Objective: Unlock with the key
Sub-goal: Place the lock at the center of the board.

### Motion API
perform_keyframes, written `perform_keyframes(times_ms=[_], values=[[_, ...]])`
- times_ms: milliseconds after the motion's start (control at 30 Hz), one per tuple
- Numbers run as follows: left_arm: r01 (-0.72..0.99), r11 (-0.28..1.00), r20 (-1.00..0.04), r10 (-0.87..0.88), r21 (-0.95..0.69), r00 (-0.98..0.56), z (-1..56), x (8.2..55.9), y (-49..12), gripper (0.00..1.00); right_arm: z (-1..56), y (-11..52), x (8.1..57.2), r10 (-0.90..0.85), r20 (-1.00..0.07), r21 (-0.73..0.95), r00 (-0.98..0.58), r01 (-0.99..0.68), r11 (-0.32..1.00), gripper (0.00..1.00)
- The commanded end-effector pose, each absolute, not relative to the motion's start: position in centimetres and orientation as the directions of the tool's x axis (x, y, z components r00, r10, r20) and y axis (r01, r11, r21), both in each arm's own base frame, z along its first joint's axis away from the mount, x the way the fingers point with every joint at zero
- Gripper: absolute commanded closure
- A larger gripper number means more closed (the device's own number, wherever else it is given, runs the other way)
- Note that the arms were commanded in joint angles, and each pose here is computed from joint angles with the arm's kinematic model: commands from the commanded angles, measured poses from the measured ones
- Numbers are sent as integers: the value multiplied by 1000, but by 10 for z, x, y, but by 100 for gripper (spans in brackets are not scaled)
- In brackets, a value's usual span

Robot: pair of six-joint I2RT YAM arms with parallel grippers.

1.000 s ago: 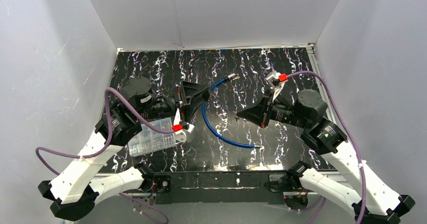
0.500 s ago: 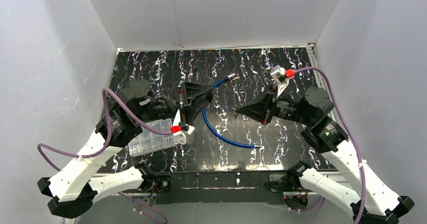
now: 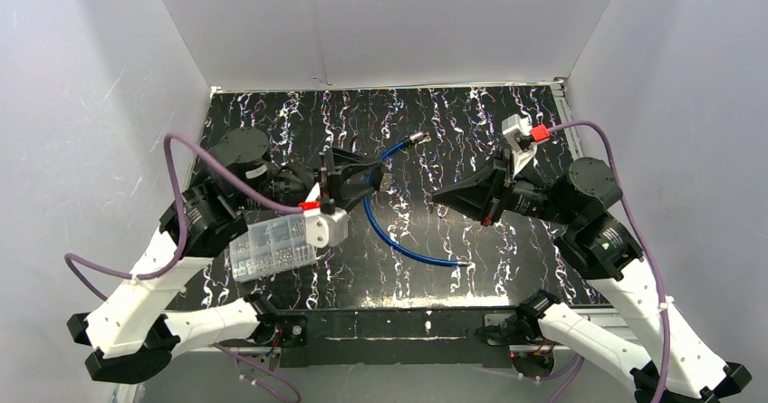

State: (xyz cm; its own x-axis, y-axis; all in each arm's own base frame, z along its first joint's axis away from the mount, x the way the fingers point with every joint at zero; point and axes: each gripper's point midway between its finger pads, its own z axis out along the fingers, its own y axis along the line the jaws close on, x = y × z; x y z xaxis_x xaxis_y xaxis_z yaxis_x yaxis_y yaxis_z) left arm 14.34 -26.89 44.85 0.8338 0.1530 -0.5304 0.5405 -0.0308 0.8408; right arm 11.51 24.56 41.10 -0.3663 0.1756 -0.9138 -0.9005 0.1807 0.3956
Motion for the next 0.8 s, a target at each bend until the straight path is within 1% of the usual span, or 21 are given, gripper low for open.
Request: perform_keyframes(times_ms=[0,167,267,367,433,500,567,667,767], values=[[780,-177,-742,241,600,626,405,119,-262,100,435,235,99,175,-946,299,-272,-941,158,99],[911,-252,-856,330,326,398,372,95,-258,100,432,232,90,107,-965,253,-239,-957,142,99],[936,-317,-874,400,149,275,348,80,-257,100,421,230,95,48,-970,242,-237,-955,174,99],[933,-359,-813,546,-9,202,299,78,-250,100,411,228,101,29,-968,248,-248,-944,218,99],[926,-361,-740,652,-109,167,257,81,-243,100,403,225,104,43,-964,266,-263,-931,250,99],[923,-340,-668,731,-180,140,222,88,-240,100,396,221,105,63,-959,282,-276,-917,281,99],[911,-344,-599,787,-228,147,191,95,-237,100,390,214,105,84,-952,305,-294,-898,318,99],[929,-300,-545,827,-217,139,153,115,-244,100,381,204,105,112,-944,328,-309,-868,373,99],[959,-253,-509,846,-127,156,116,142,-252,100,375,195,105,138,-938,345,-317,-841,417,99]])
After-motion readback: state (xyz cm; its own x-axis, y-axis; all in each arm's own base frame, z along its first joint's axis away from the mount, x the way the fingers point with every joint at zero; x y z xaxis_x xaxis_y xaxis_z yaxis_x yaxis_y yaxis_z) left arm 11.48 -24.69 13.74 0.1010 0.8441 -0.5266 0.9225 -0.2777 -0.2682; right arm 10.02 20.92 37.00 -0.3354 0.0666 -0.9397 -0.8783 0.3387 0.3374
